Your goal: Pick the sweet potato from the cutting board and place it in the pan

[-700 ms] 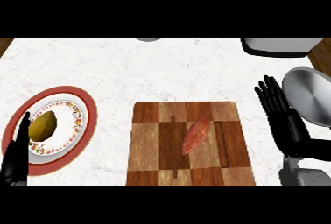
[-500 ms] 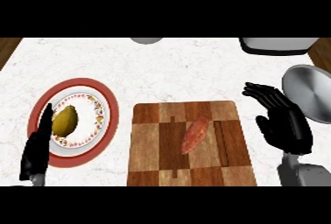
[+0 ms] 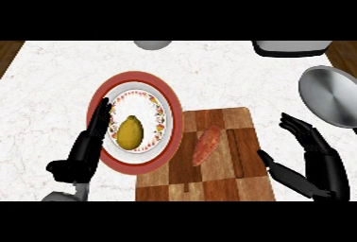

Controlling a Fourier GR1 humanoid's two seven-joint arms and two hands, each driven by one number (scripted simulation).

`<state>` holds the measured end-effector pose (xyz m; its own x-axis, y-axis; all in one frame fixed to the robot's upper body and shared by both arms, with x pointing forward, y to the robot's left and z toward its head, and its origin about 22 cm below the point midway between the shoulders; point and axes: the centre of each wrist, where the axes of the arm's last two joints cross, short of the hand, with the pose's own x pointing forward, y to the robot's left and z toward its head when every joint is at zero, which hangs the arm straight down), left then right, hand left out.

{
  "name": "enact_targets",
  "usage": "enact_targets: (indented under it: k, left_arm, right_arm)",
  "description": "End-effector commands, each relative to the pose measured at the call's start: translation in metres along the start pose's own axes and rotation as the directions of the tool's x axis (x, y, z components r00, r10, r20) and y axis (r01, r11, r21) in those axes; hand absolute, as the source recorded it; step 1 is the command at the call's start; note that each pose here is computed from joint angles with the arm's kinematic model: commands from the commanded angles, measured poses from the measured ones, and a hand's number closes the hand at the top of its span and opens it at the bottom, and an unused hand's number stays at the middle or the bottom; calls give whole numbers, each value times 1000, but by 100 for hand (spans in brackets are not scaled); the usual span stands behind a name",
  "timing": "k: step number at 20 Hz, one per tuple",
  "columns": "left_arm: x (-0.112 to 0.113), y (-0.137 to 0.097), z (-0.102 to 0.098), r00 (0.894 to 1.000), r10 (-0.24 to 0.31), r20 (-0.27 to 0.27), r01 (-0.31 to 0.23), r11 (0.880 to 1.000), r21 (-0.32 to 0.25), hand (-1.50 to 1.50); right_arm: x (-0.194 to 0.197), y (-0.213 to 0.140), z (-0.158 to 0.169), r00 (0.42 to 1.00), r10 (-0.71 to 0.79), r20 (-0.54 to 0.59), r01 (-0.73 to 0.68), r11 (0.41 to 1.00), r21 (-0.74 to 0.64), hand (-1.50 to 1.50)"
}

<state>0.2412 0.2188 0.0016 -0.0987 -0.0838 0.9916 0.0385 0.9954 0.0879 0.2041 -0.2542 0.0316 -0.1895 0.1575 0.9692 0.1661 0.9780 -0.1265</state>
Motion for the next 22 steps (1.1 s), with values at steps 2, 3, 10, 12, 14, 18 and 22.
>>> enact_targets:
  k: [2,3,10,12,14,18,22]
  left_arm:
    - [7,-2,-9,998,39,46,-36,997,-69,0]
    - [-5,-8,9,999,42,33,-40,997,-70,0]
    - [4,-10,-3,999,37,37,-34,996,-78,0]
    - [13,-23,-8,997,74,14,-73,994,-82,0]
    - [4,-5,-13,998,51,37,-47,995,-87,0]
    - [19,-31,-9,997,47,67,-40,995,-95,0]
    - [-1,-21,3,998,54,30,-52,995,-87,0]
  right_arm:
    - [14,-12,25,978,207,9,-207,978,-1,-150]
    - [32,-3,28,978,208,21,-208,978,6,-150]
    - [60,-5,2,908,413,-69,-395,900,184,-150]
    - [78,16,-9,883,462,-80,-432,868,244,-150]
    - [83,21,-26,852,512,-111,-464,835,297,-150]
    - [81,53,-33,749,651,-124,-543,710,449,-150]
    - [60,84,-41,680,728,-87,-562,594,576,-150]
